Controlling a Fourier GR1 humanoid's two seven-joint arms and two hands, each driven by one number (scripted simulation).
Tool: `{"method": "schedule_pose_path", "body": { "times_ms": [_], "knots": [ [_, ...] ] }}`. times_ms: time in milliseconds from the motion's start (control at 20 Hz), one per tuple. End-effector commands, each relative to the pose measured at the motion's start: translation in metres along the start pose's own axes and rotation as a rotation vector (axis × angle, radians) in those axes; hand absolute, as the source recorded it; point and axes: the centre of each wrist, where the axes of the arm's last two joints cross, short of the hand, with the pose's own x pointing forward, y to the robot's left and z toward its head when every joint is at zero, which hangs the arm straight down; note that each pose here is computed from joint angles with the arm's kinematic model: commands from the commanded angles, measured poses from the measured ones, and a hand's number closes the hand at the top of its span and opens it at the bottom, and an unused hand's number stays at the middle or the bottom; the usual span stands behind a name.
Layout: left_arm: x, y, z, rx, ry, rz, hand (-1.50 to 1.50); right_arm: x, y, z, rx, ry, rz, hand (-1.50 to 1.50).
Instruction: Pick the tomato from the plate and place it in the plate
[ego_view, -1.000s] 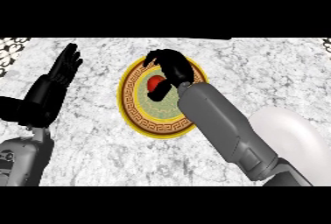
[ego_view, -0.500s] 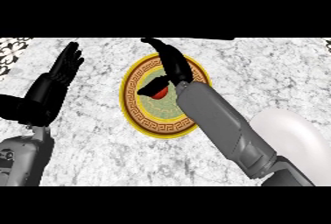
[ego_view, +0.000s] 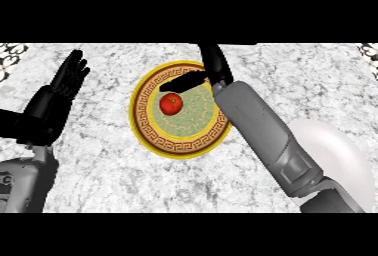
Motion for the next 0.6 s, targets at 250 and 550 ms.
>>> {"method": "schedule_pose_path", "body": {
  "times_ms": [250, 550],
  "knots": [
    [-0.007, 0.015, 0.015, 0.026, 0.016, -0.008, 0.0, -0.045, -0.099, 0.015, -0.071, -0.014, -0.1, -1.5],
    [0.012, 0.018, 0.002, 0.027, 0.024, -0.006, 0.0, -0.072, -0.167, 0.033, -0.038, -0.051, -0.094, -1.5]
  ]
}}
